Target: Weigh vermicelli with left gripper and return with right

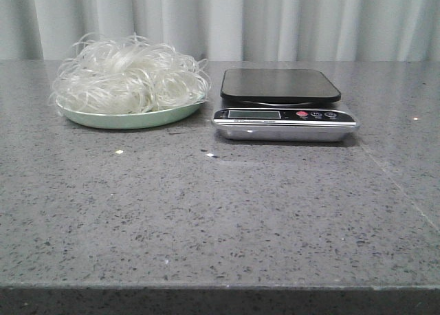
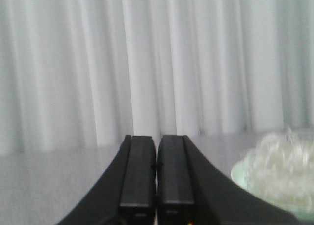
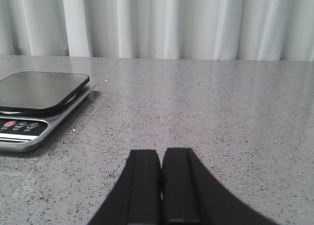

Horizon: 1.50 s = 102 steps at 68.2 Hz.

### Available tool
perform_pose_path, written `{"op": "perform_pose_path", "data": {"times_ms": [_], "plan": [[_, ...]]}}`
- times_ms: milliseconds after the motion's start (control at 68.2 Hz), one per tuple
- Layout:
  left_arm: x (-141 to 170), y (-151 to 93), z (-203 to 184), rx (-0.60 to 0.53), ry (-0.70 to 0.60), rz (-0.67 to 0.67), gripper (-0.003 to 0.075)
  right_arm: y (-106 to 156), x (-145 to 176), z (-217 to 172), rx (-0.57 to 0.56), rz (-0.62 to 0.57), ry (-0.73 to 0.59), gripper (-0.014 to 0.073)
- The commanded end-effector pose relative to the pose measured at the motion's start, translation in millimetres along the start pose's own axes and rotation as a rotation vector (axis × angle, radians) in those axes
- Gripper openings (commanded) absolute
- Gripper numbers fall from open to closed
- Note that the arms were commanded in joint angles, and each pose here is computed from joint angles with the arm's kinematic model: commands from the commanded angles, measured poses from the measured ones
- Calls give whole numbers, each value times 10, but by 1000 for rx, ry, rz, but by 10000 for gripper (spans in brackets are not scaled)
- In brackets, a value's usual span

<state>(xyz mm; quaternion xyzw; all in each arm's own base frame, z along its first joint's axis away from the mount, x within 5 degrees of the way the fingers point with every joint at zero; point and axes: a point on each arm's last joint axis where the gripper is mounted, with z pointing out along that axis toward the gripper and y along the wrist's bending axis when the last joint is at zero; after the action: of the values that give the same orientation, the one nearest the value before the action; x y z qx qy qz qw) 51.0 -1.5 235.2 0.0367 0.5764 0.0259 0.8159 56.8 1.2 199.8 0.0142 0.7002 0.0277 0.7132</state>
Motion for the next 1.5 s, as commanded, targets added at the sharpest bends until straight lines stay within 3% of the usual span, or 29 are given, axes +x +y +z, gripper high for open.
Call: {"op": "perform_pose_path", "data": {"times_ms": [0,264,396,616,821,1129,1305,1481], "plan": [[-368,55,-22,-39,-236,-53,136,0,-111,-18,0,-5,-106,151],[-1522,146,271,-15,-180,-43,136,-2,-160,-24,3,-5,-161,151],[-1948,177,664,7,-33,-43,137,-3,-169,-26,3,-5,-171,151],[-2084,175,1403,39,213,-53,165,-3,-169,-26,3,-5,-171,151],[-1872,46,2050,123,407,-66,390,-3,-168,-26,3,-5,-170,151],[-1253,-723,2794,457,702,55,601,-1,-143,-22,2,-5,-142,151],[-869,-1089,2991,557,842,5,639,-1,-137,-21,2,-5,-136,151],[-486,-1220,3103,570,951,-18,640,-1,-135,-21,2,-5,-133,151]]}}
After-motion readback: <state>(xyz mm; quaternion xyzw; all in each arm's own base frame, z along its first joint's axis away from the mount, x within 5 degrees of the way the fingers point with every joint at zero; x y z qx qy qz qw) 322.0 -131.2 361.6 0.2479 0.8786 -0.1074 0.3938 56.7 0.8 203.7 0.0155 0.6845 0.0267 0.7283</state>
